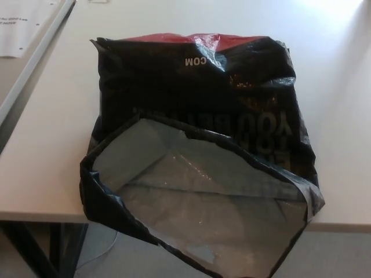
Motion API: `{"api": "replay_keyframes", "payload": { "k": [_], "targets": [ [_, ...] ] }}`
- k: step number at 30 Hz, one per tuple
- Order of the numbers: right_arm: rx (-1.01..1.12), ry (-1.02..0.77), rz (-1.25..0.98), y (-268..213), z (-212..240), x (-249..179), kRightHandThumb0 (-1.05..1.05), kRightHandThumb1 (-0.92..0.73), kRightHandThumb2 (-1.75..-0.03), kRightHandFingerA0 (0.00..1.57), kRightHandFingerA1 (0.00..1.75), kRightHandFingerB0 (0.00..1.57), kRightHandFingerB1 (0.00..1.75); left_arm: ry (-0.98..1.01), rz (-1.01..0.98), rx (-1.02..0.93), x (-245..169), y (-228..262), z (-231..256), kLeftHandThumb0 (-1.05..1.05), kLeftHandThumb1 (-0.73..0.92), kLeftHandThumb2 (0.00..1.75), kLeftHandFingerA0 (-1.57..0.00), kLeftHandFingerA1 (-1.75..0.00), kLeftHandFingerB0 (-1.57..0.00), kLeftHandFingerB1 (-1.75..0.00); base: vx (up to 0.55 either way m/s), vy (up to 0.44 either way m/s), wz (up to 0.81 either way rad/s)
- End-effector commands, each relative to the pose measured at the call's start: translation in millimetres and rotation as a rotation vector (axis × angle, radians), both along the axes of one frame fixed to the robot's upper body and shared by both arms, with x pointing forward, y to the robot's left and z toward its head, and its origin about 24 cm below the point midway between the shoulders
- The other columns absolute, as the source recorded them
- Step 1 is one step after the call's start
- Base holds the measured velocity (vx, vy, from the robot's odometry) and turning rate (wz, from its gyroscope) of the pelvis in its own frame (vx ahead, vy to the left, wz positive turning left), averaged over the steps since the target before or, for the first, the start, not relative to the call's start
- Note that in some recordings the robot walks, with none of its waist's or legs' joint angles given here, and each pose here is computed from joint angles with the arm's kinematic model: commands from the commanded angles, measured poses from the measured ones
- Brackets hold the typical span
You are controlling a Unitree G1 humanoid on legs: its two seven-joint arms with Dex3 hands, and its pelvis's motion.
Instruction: A plastic bag is kept infront of the robot in the middle of the desk and the robot uses both its hands to grab it from the top and lifts it up and then releases it.
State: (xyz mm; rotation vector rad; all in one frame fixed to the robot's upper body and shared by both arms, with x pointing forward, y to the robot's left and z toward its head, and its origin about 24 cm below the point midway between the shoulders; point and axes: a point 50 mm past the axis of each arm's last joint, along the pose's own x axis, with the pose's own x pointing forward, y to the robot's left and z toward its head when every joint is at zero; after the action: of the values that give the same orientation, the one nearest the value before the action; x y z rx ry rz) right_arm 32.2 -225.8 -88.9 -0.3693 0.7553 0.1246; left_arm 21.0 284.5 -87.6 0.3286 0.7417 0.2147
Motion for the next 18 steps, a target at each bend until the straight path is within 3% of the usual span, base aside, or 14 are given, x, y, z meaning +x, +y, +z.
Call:
{"api": "replay_keyframes", "payload": {
  "k": [1,2,3,4,6,8,9,11,13,14,18],
  "targets": [
    [0.081,-0.773,0.151,46,123,-6,-0.43,-0.48,-0.66,0.14,0.42,0.06,0.21,-0.946,-0.159,0.349,-10,-5,138,-0.35,0.47,0.54,-0.51,-0.59,-0.23,-0.29,0.00,0.000,0.00],
    [0.060,-0.769,0.149,45,123,-6,-0.43,-0.48,-0.66,0.14,0.42,0.06,0.21,-0.948,-0.149,0.348,-10,-5,138,-0.35,0.47,0.54,-0.51,-0.59,-0.23,-0.29,0.00,0.000,0.00],
    [0.027,-0.747,0.151,45,124,-6,-0.41,-0.51,-0.55,0.24,0.37,0.05,0.27,-0.936,-0.141,0.342,-11,-5,139,-0.39,0.47,0.54,-0.51,-0.52,-0.20,-0.29,0.00,0.000,0.00],
    [0.005,-0.734,0.150,45,125,-6,-0.40,-0.41,-0.61,0.23,0.43,0.08,0.29,-0.923,-0.138,0.347,-12,-5,139,-0.35,0.44,0.53,-0.46,-0.40,-0.17,-0.29,0.00,0.000,0.00],
    [-0.035,-0.742,0.151,44,126,-6,-0.38,-0.43,-0.58,0.23,0.42,0.09,0.32,-0.898,-0.139,0.347,-13,-4,139,-0.30,0.44,0.54,-0.37,-0.36,-0.22,-0.29,0.00,0.000,0.00],
    [-0.053,-0.747,0.164,44,127,-5,-0.38,-0.43,-0.58,0.21,0.42,0.09,0.32,-0.878,-0.139,0.353,-14,-4,140,-0.26,0.45,0.54,-0.37,-0.36,-0.20,-0.29,0.00,0.000,0.00],
    [-0.064,-0.765,0.148,44,127,-3,-0.30,-0.43,-0.57,0.21,0.41,0.13,0.32,-0.875,-0.134,0.357,-12,-4,141,-0.12,0.33,0.82,-0.29,-0.56,-0.10,-0.48,0.00,0.000,0.00],
    [-0.084,-0.770,0.119,43,128,-1,-0.10,-0.49,-0.55,0.20,0.37,0.17,0.30,-0.887,-0.126,0.385,-10,-3,143,-0.07,0.33,0.83,-0.30,-0.56,-0.12,-0.49,0.00,0.000,0.00],
    [-0.102,-0.781,0.100,41,129,2,-0.04,-0.51,-0.55,0.19,0.37,0.17,0.30,-0.882,-0.115,0.415,-10,-1,145,-0.06,0.36,0.84,-0.26,-0.55,-0.11,-0.48,0.00,0.000,0.00],
    [-0.113,-0.801,0.101,38,130,4,0.00,-0.51,-0.54,0.20,0.38,0.16,0.30,-0.884,-0.113,0.423,-10,-2,146,-0.09,0.52,0.55,-0.33,-0.33,-0.23,-0.29,0.00,0.000,0.00],
    [-0.193,-0.894,0.103,21,135,28,-0.10,-0.47,-0.55,0.18,0.38,0.15,0.30,-0.876,-0.136,0.489,-1,7,156,-0.12,0.48,0.54,-0.28,-0.33,-0.30,-0.31,0.00,0.000,0.00]
  ]
}}
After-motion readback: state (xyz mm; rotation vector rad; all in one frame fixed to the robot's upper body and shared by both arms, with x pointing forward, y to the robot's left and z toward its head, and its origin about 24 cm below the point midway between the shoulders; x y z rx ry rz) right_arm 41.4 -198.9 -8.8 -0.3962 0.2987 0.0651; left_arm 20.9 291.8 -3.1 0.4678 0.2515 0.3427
